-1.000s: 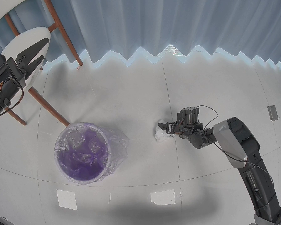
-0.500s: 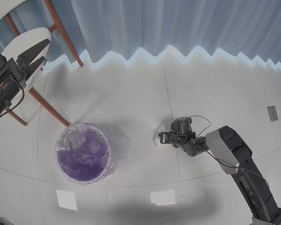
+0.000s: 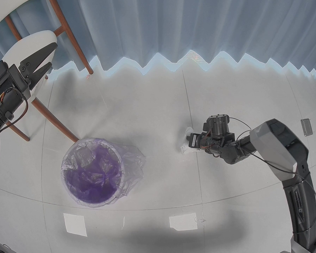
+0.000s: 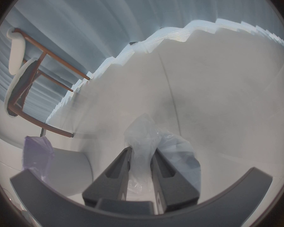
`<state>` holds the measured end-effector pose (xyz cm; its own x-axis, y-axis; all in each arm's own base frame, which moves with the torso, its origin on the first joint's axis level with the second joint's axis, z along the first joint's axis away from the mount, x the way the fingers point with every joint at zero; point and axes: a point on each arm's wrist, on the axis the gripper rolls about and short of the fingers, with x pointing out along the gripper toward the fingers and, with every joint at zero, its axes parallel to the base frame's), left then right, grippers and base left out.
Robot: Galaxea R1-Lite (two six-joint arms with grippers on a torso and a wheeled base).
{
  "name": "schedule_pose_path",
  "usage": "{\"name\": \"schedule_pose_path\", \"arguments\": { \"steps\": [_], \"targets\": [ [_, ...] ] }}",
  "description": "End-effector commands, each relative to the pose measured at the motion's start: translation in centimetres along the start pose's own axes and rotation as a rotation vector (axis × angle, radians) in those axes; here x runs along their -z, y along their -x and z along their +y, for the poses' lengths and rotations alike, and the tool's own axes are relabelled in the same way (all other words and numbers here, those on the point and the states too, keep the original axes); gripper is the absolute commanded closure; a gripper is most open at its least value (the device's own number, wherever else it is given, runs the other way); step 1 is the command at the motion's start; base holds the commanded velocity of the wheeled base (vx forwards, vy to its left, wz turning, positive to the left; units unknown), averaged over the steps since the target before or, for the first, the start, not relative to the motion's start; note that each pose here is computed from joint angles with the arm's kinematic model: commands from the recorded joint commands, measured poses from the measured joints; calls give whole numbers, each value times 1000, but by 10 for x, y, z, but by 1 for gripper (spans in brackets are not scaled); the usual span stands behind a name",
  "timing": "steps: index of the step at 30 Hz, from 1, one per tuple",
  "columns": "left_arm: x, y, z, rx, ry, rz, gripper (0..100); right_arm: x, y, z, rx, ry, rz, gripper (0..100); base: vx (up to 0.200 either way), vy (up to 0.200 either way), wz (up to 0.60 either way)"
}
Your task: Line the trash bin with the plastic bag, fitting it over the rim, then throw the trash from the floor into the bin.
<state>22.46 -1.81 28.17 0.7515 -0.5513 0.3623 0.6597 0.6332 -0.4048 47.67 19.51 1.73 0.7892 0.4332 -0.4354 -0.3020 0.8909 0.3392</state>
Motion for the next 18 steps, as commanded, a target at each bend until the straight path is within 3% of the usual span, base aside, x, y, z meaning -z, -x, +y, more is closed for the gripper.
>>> {"name": "schedule_pose_path", "arguments": {
  "steps": [1, 3, 5, 8, 10, 18],
  "targets": [
    [2, -2, -7, 34, 4, 6, 0, 0, 177, 36, -224, 15, -49, 100, 0, 0, 0],
    [4, -2, -8, 37, 10, 13, 0, 7, 189, 37, -254, 21, -57, 100, 0, 0, 0],
    [10, 3, -18, 68, 13, 29, 0, 26, 219, 47, -361, 45, -77, 100, 0, 0, 0],
    [12, 5, -22, 81, 15, 32, 0, 32, 226, 49, -389, 54, -85, 100, 0, 200, 0],
    [12, 9, -36, 126, 20, 33, 0, 51, 246, 65, -494, 93, -134, 100, 0, 200, 0],
    [13, 11, -43, 150, 23, 36, 0, 84, 260, 101, -671, 150, -131, 100, 0, 200, 0]
  ]
}}
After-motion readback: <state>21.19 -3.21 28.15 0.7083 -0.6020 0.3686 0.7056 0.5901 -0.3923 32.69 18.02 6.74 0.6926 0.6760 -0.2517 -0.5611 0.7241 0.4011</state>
